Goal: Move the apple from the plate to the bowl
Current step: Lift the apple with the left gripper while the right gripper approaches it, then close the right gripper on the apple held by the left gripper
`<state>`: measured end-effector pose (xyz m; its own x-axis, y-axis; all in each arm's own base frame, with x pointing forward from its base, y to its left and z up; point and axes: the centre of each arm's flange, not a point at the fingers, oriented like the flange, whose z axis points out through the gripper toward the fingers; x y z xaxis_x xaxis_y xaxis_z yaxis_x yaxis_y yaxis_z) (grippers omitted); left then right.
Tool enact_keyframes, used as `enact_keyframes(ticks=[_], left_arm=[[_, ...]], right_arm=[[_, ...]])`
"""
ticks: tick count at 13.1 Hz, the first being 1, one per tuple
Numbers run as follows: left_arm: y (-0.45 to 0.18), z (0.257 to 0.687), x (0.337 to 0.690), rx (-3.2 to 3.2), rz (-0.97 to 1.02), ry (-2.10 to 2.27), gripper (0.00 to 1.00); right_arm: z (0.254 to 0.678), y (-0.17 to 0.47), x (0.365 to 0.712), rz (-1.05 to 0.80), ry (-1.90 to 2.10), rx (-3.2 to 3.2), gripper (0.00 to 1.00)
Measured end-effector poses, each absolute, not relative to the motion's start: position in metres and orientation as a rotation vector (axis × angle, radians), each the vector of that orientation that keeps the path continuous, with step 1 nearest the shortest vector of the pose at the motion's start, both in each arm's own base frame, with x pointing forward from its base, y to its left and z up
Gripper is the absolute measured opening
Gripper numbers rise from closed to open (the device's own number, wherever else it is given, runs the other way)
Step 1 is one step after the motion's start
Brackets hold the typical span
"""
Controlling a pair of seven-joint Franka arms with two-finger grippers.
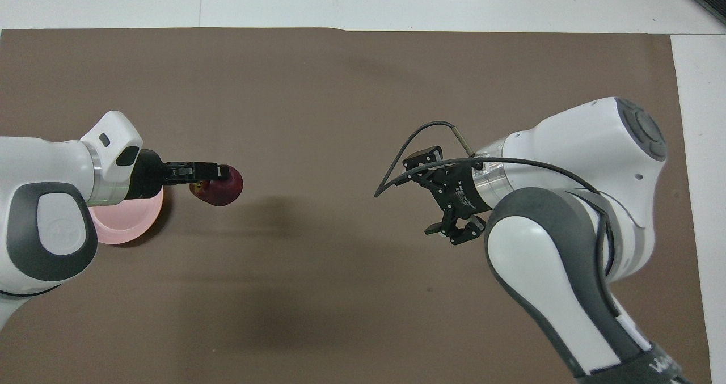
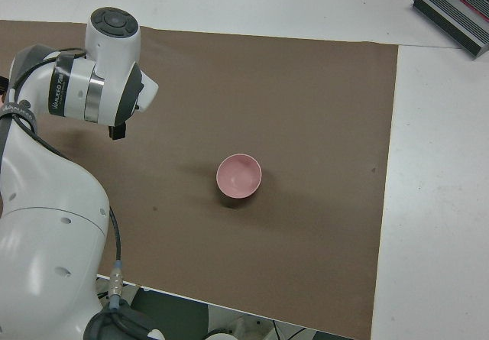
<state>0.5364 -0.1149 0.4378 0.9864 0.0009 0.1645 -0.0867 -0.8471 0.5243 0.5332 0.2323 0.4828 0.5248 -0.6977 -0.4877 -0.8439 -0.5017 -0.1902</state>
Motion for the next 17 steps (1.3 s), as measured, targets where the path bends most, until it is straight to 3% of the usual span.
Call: enact_keyframes(ticks=[12,17], left_arm=[[-0.274,0.457,0.490,2.398,0.398,-0.114,0.61],[-0.304,0.469,0.476,2.361,0.522,-0.068,0.61]], right_arm=[[0.463,0.275,0.553,0.415,1.393,-2.103,1.00],[0.450,0.279,0.561,0.426,1.410,-2.091,1.00]])
